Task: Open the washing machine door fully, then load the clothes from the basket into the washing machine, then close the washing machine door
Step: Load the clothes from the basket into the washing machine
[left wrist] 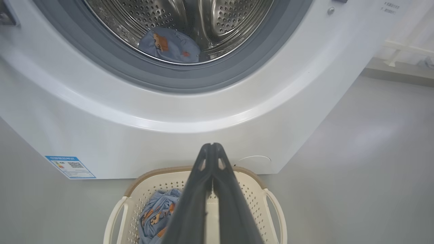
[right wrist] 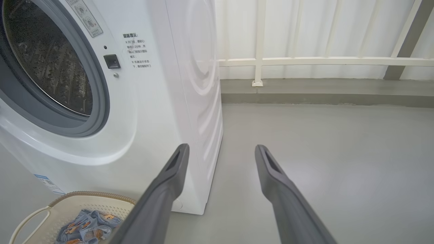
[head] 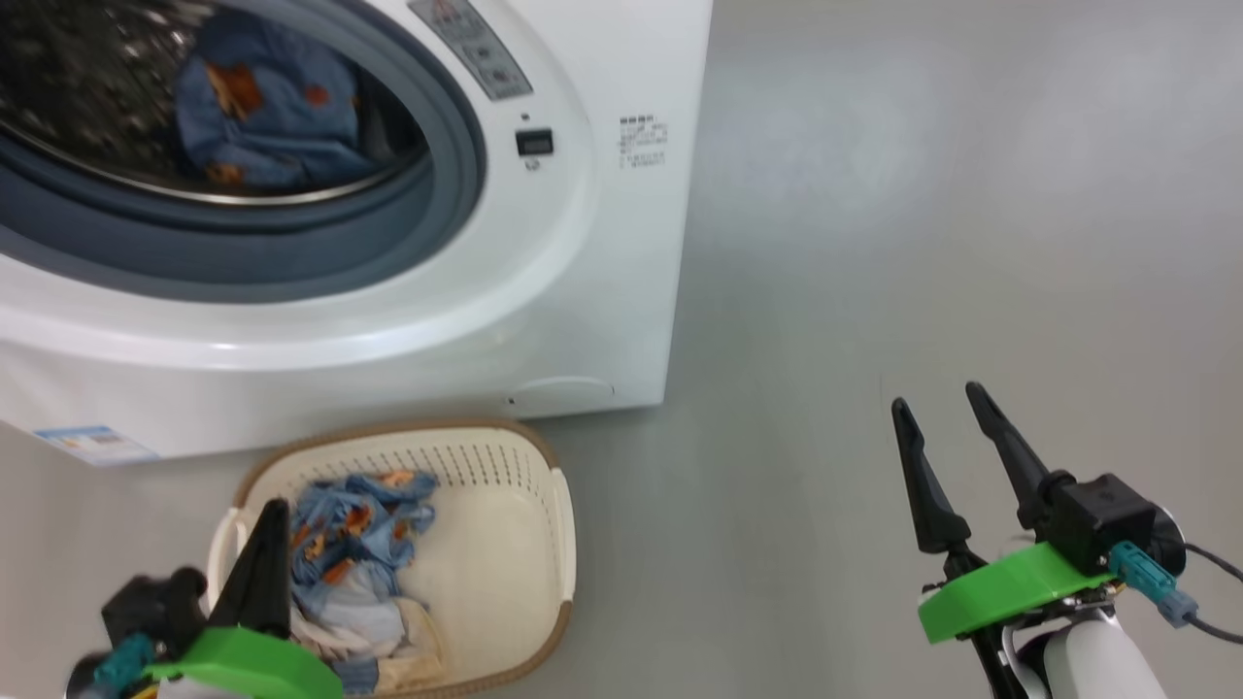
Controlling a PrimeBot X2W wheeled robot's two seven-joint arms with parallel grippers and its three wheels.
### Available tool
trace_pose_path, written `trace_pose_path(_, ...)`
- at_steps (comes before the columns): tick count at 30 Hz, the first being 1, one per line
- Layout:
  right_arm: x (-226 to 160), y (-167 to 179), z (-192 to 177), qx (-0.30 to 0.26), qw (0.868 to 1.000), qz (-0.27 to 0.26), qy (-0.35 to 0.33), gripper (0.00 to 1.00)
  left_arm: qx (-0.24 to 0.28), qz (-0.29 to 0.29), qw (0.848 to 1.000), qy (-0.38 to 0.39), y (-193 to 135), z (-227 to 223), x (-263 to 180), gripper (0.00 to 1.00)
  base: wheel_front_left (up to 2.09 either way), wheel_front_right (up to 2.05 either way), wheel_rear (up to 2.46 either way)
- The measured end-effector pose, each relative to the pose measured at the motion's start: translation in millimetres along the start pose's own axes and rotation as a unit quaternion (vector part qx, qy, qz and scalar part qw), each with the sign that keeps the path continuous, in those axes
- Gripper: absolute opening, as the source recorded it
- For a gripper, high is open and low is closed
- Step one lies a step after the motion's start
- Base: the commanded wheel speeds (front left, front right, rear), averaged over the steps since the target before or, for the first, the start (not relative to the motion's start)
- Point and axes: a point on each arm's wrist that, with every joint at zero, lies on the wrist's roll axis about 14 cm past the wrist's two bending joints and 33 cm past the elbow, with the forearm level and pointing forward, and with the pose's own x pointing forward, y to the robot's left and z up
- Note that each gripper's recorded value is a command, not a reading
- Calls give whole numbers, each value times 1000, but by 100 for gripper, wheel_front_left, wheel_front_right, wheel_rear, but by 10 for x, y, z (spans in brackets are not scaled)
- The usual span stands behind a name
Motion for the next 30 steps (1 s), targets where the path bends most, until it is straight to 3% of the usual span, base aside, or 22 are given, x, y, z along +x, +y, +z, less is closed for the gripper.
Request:
trace_pose_path(12, -263, 114, 309, 13, 999, 9, -37, 100, -10, 8, 997, -80, -80, 445, -484, 0, 0, 0, 0)
trace_pose_path(13, -290, 123, 346, 17, 999, 10, -42, 100, -14, 7, 996, -92, -100, 501, -556, 65, 0, 0, 0)
trace_pose_path(14, -306, 127, 354, 20, 999, 10, -43, 100, -14, 7, 995, -96, -101, 521, -588, 100, 0, 0, 0)
trace_pose_path(30, -371, 147, 405, 27, 998, 11, -50, 100, 1, 9, 992, -129, -92, 712, -717, 100, 0, 0, 0)
